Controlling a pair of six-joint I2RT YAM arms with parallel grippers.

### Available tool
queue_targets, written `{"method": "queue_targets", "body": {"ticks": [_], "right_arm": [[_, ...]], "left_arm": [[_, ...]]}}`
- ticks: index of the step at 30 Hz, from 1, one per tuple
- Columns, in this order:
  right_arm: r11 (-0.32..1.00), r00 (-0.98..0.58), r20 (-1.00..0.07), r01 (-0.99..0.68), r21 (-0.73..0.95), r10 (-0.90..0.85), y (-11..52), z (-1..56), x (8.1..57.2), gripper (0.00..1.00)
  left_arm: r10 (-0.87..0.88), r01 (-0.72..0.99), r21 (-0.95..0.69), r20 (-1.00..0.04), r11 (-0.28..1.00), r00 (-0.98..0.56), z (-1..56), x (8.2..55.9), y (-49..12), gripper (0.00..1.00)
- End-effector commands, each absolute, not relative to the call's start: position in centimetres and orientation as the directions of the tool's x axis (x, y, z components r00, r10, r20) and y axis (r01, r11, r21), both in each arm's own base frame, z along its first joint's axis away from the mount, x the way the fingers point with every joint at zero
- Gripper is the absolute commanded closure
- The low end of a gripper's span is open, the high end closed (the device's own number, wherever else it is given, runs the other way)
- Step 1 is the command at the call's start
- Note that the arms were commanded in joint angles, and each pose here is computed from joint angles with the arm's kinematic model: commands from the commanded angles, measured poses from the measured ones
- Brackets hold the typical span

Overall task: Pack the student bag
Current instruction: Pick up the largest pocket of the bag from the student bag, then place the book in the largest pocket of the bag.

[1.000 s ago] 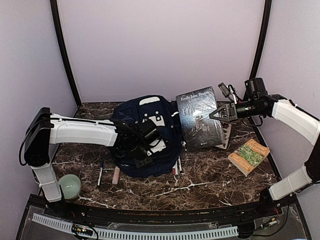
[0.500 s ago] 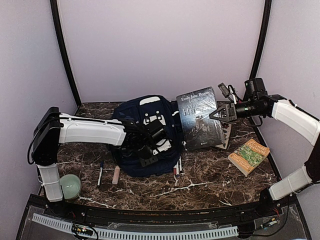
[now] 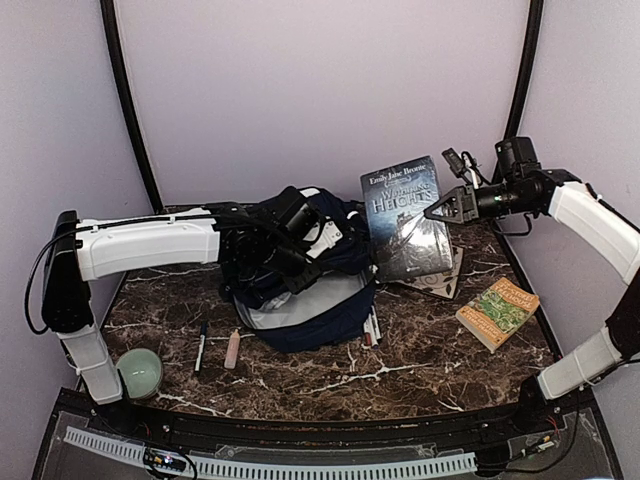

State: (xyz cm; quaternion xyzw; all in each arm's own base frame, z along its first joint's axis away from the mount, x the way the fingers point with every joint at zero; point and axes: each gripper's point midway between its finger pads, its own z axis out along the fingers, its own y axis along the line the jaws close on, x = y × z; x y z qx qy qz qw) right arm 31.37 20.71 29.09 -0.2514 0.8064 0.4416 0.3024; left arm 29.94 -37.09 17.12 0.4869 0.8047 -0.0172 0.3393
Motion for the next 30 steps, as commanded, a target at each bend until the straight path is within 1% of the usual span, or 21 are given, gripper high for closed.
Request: {"method": "queue_targets", "body": {"ticks": [1,6,10,14,17,20,22,26,30], "right_arm": [[0.339,-0.707,-0.701,-0.685,0.645,-0.092,21.9,31.3,29.6,1.0],[0.256,-0.766,-0.635,-0.637,0.727,-0.103,22.4,29.3,27.5,1.0],[0.199,-0.8,-0.583,-0.599,0.775,-0.139,23.0,27.7,25.5,1.0],[0.168,-0.835,-0.524,-0.548,0.819,-0.17,23.3,25.8,24.1,1.0],[0.152,-0.88,-0.444,-0.469,0.87,-0.171,23.5,23.5,23.3,1.0],[0.133,-0.895,-0.402,-0.429,0.893,-0.192,24.3,22.0,22.8,1.0],[0.119,-0.892,-0.402,-0.431,0.895,-0.208,24.6,21.7,22.0,1.0],[0.138,-0.889,-0.41,-0.441,0.887,-0.204,25.0,20.9,21.2,1.0],[0.149,-0.893,-0.39,-0.427,0.892,-0.225,26.1,20.0,21.8,1.0]], "left_arm": [[0.636,0.721,0.277,-0.717,0.636,-0.285,23.6,32.5,-37.5,1.0],[0.599,0.653,0.312,-0.752,0.69,-0.274,26.6,34.2,-37.4,1.0],[0.564,0.605,0.314,-0.778,0.732,-0.277,27.7,35.7,-36.8,1.0],[0.467,0.6,0.205,-0.825,0.773,-0.319,28.8,36.5,-37.5,1.0],[0.392,0.624,0.099,-0.85,0.775,-0.352,29.6,36.2,-39.0,1.0],[0.319,0.62,0.025,-0.873,0.784,-0.369,30.2,36.3,-40.0,1.0],[0.274,0.617,-0.006,-0.892,0.787,-0.359,30.9,36.5,-40.4,1.0],[0.22,0.622,-0.02,-0.926,0.783,-0.307,32.5,36.0,-40.7,1.0],[0.219,0.635,-0.021,-0.93,0.772,-0.297,32.5,35.0,-40.3,1.0]]}}
